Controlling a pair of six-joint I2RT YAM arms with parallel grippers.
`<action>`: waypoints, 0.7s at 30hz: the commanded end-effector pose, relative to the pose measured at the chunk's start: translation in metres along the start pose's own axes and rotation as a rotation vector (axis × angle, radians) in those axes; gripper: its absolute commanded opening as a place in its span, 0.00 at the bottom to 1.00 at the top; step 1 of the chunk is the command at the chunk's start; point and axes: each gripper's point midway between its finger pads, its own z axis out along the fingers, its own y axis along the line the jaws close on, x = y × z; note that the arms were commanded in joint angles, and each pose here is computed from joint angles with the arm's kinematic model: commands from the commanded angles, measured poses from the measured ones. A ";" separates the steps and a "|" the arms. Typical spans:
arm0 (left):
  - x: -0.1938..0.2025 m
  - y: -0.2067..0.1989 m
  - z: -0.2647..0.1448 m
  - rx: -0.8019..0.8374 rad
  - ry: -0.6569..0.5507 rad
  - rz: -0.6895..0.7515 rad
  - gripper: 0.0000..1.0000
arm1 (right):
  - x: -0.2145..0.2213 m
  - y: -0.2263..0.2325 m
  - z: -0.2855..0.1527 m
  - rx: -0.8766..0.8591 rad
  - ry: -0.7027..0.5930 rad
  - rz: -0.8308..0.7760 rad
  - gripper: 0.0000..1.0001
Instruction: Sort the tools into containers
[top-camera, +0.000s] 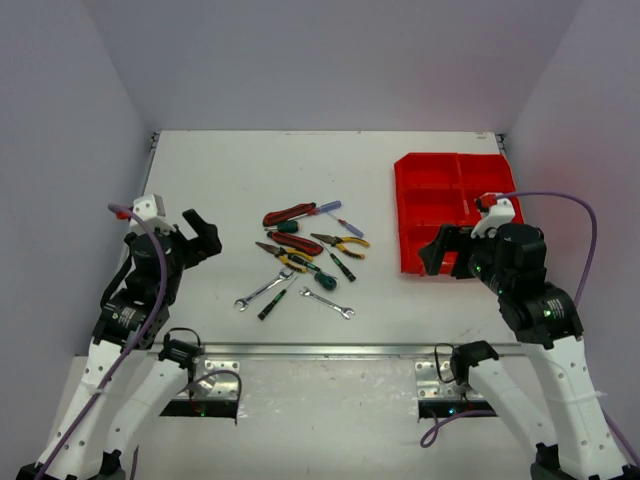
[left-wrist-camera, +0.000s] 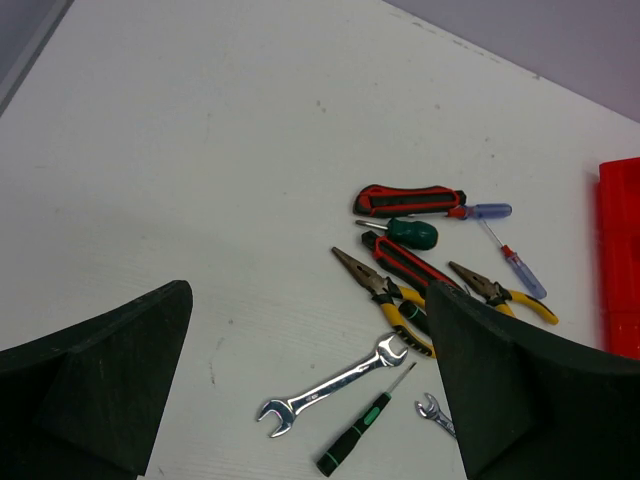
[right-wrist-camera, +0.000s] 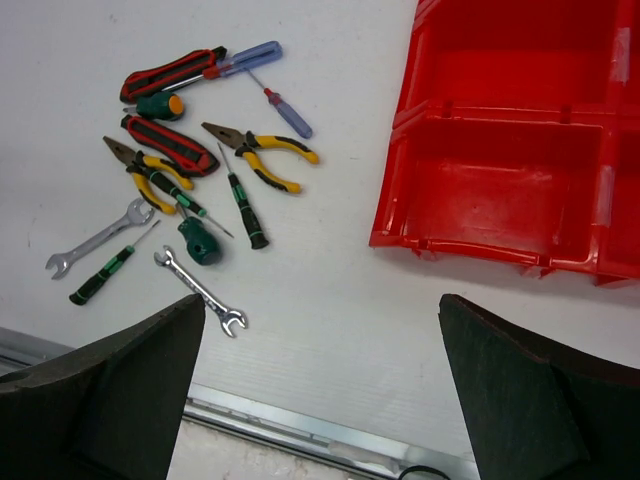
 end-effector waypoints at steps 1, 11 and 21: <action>-0.015 -0.006 -0.002 0.017 -0.054 -0.028 1.00 | -0.010 -0.001 0.001 0.010 -0.037 0.003 0.99; -0.018 -0.006 -0.006 0.024 -0.070 -0.038 1.00 | -0.024 0.088 0.007 -0.520 -0.081 0.007 0.99; -0.022 -0.003 -0.012 0.027 -0.096 -0.054 1.00 | 0.039 0.150 0.138 -0.360 0.386 -0.340 0.99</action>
